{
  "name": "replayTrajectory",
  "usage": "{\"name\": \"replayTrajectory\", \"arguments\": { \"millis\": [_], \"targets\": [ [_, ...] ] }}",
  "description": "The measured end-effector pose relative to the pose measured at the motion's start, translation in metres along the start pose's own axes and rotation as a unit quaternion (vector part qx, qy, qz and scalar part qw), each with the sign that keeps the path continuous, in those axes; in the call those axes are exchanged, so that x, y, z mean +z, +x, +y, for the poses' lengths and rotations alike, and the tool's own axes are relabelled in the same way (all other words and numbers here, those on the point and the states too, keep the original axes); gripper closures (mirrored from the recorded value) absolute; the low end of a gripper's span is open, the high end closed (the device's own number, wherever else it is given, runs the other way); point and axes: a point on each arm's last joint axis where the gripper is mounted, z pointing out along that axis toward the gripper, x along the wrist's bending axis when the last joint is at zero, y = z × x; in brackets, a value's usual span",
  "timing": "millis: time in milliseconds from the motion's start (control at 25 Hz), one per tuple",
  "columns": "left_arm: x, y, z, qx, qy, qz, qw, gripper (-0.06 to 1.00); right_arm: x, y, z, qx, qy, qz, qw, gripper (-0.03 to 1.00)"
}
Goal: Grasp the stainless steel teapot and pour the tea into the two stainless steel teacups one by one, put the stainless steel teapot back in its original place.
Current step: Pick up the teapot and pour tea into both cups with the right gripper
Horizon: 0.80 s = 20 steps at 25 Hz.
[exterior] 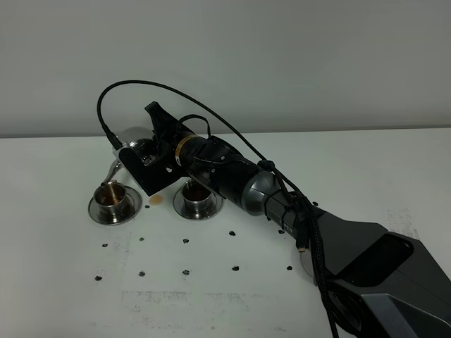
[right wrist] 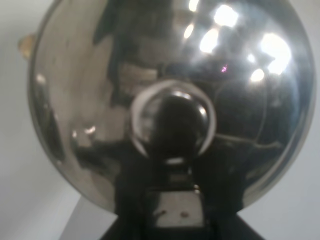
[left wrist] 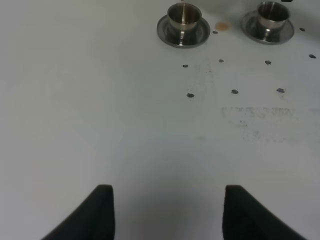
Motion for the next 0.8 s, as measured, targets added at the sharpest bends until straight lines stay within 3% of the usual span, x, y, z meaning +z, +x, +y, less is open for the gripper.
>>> {"name": "replayTrajectory", "arguments": {
  "millis": [800],
  "targets": [
    [0.0000,0.0000,0.0000,0.000,0.000,0.000,1.000,0.41,-0.0001,-0.0012,0.0008,-0.019,-0.001,-0.006,1.000,0.76]
  ]
}}
